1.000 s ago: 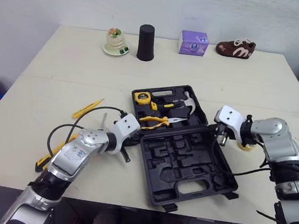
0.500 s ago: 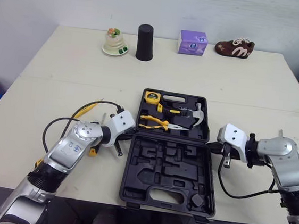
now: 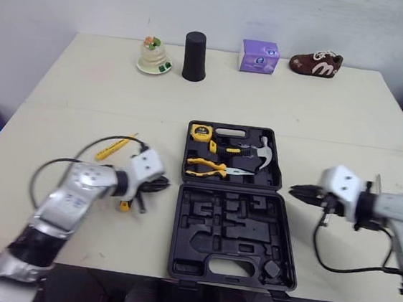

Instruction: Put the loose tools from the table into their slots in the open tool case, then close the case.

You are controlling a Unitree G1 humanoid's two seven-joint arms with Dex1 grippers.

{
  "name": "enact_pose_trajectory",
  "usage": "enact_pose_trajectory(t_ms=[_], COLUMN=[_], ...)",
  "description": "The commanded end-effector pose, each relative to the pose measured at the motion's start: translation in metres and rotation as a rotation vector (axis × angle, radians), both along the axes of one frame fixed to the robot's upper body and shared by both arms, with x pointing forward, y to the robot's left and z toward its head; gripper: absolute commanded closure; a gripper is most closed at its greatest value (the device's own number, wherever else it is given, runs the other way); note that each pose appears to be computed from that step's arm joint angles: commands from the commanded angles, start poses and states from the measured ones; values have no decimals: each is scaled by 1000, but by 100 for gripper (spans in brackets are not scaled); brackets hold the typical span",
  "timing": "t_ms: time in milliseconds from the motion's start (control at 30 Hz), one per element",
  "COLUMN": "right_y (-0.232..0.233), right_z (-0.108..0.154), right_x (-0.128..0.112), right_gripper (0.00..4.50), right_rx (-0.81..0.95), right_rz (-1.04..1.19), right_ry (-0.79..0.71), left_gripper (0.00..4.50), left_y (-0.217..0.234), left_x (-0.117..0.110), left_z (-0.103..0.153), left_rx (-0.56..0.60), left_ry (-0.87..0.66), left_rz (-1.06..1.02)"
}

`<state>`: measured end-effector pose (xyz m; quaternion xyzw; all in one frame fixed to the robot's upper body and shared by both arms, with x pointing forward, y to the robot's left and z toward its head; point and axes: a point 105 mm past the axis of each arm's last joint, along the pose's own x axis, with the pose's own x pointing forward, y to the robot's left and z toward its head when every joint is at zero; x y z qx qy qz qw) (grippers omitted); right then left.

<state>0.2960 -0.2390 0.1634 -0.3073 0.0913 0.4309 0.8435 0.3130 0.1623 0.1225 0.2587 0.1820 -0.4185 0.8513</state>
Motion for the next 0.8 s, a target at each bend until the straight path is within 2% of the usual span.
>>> enact_pose_trajectory(t_ms=[33, 100, 133, 200, 233, 333, 433, 500, 633, 800], right_y=[-17, -59, -76, -104, -117, -157, -200, -223, -259, -263], right_z=[37, 38, 38, 41, 40, 35, 31, 25, 12, -4], right_x=[-22, -40, -49, -64, -70, -86, -106, -121, -145, -151], right_gripper=[259, 153, 113, 3, 0, 0, 0, 0, 0, 0], right_rx=[102, 23, 3, 36, 45, 43, 4, -27, -77, -44], right_rz=[-61, -188, -243, -341, -387, -534, -695, -782, -948, -960], right_ry=[-24, -53, -65, -107, -120, -169, -249, -255, -233, -198], left_gripper=[267, 169, 129, 25, 5, 5, 5, 5, 5, 5], left_y=[25, 58, 75, 129, 153, 195, 256, 285, 318, 317], left_x=[-8, -12, -16, -21, -26, -36, -56, -73, -100, -106], left_z=[32, 55, 60, 58, 54, 53, 48, 43, 33, 28], left_rx=[-73, -156, -163, -136, -99, -52, 34, 36, 34, -21], left_ry=[-52, -130, -153, -148, -136, -143, -140, -142, -143, -166], left_rz=[55, 129, 161, 360, 432, 565, 762, 861, 978, 980])
